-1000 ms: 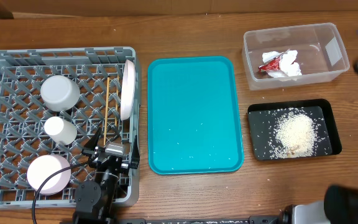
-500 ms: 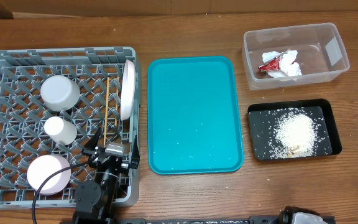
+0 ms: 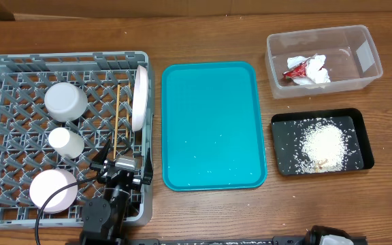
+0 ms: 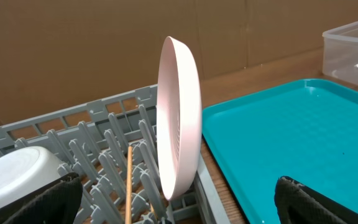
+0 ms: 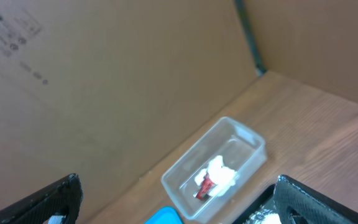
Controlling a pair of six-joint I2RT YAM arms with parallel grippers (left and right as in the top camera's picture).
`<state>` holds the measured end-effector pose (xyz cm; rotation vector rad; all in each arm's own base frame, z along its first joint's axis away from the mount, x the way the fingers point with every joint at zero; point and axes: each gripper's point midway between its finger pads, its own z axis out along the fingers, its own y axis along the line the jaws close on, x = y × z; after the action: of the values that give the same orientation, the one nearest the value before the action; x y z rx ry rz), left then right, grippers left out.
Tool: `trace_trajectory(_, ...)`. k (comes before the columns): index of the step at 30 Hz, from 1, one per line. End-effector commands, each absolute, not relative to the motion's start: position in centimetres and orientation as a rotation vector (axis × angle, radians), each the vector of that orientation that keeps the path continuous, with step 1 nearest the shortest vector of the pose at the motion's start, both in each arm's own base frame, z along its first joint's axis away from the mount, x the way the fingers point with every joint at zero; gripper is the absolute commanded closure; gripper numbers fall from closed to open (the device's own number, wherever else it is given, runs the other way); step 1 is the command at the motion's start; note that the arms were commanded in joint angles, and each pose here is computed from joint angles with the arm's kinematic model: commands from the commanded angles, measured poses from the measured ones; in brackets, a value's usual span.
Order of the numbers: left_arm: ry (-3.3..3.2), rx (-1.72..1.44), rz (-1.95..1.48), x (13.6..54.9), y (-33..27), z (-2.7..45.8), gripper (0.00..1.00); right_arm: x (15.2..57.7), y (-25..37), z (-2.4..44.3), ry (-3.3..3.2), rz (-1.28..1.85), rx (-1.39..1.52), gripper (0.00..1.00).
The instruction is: Sort waste into correct bins and load items into the dishwasher
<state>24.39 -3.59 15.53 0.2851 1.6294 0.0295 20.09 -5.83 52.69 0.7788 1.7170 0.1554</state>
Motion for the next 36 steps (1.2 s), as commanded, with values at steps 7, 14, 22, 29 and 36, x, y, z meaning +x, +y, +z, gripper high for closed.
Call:
trace_trajectory(7,1.623,0.285,0.052,24.4,-3.3,15.6,0.00,20.8,-4.2,46.5,1.701,0.265,0.715,0.00)
trace_trajectory(14,1.623,0.285,0.052,24.4,-3.3,15.6,0.00,21.1,-2.9,40.2,1.598,0.346,0.643,0.00)
trace_trajectory(22,1.623,0.285,0.052,24.4,-3.3,15.6,0.00,21.3,-1.3,32.4,1.564,0.419,0.562,0.00)
trace_trajectory(29,1.623,0.285,0.052,24.4,-3.3,15.6,0.00,22.1,-0.8,29.2,1.459,0.448,0.525,0.00)
trace_trajectory(36,1.623,0.285,0.052,24.4,-3.3,15.6,0.00,22.6,-0.2,26.6,1.396,0.487,0.488,0.00)
